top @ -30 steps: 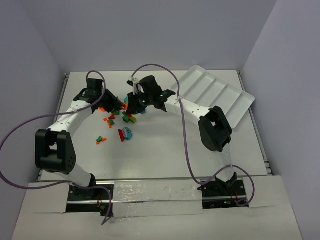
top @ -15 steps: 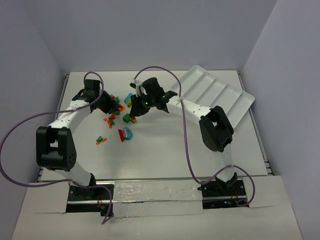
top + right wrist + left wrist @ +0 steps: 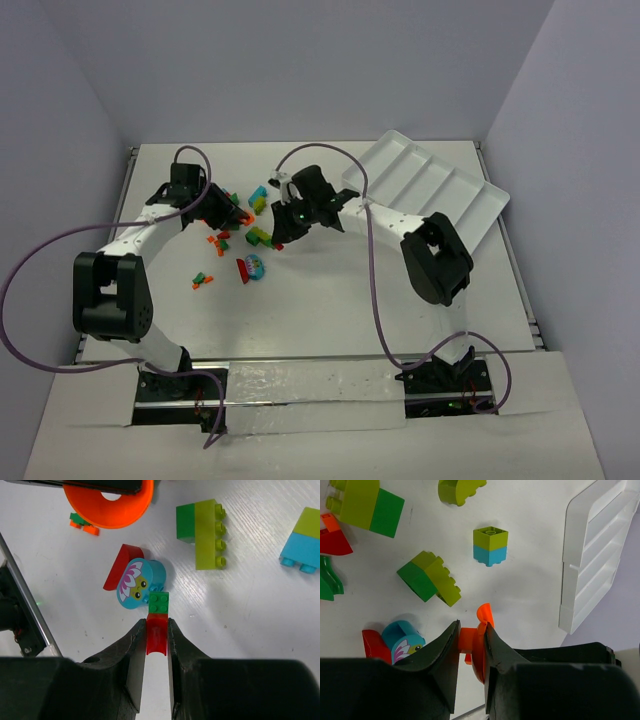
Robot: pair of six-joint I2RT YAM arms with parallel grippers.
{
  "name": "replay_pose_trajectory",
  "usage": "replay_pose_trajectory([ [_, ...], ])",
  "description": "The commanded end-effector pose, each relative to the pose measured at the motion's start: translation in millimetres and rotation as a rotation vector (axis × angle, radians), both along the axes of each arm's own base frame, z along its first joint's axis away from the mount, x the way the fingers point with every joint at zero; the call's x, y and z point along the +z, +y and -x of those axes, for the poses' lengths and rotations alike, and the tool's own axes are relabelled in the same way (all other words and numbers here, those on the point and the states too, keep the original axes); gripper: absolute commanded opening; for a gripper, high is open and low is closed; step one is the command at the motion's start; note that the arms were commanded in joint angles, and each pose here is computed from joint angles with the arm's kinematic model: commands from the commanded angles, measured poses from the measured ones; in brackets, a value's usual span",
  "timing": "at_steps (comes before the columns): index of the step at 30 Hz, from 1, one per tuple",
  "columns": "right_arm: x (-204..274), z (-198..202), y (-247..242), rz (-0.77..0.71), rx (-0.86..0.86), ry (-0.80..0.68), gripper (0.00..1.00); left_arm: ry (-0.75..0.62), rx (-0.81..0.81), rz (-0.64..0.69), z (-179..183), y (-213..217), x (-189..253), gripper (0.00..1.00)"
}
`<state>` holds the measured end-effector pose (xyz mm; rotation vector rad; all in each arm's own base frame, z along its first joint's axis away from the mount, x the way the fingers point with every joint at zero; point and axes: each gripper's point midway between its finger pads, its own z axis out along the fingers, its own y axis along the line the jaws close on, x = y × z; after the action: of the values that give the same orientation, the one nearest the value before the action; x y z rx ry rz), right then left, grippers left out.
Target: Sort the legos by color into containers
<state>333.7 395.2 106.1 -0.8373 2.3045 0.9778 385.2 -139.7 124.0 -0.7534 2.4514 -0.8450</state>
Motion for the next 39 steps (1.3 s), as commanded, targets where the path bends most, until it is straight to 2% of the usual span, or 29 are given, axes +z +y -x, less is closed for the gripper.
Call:
replay_pose_trajectory([
  [1,34,-6,-4,-0.06,-0.005,-0.071,0.11,-0.088,-0.043,-0.006,-8,-2,14,0.0],
  [9,36,-5,-12,-0.112,-0.003,-0.021,0.08,-0.04,-0.067,-0.142,1,15,-19,0.0],
  [14,46,-3,-15,-0.13,-0.001,-0.027,0.08,-0.006,-0.059,-0.343,4,40,-42,0.07],
  [19,58,-3,-15,-0.146,0.004,-0.04,0.08,0.033,-0.095,-0.455,8,50,-63,0.14],
  [22,63,-1,-14,-0.158,0.011,-0.043,0.08,0.047,-0.109,-0.481,8,52,-69,0.3],
  [24,67,2,-13,-0.168,0.02,-0.042,0.08,0.049,-0.113,-0.484,6,51,-69,0.48],
  [25,68,2,-14,-0.17,0.021,-0.042,0.08,0.049,-0.113,-0.484,6,51,-68,0.49],
  [27,74,5,-14,-0.182,0.028,-0.049,0.08,0.048,-0.123,-0.47,6,48,-66,0.63],
  [30,79,7,-15,-0.208,0.04,-0.047,0.08,0.02,-0.158,-0.424,6,38,-55,0.69],
  [32,84,13,-15,-0.239,0.062,-0.028,0.08,-0.023,-0.221,-0.352,8,23,-43,0.68],
  [35,99,21,-11,-0.322,0.115,0.004,0.08,-0.185,-0.339,-0.216,13,-6,-2,0.64],
  [39,118,37,-9,-0.442,0.201,0.083,0.08,-0.489,-0.614,-0.001,49,-45,62,0.63],
])
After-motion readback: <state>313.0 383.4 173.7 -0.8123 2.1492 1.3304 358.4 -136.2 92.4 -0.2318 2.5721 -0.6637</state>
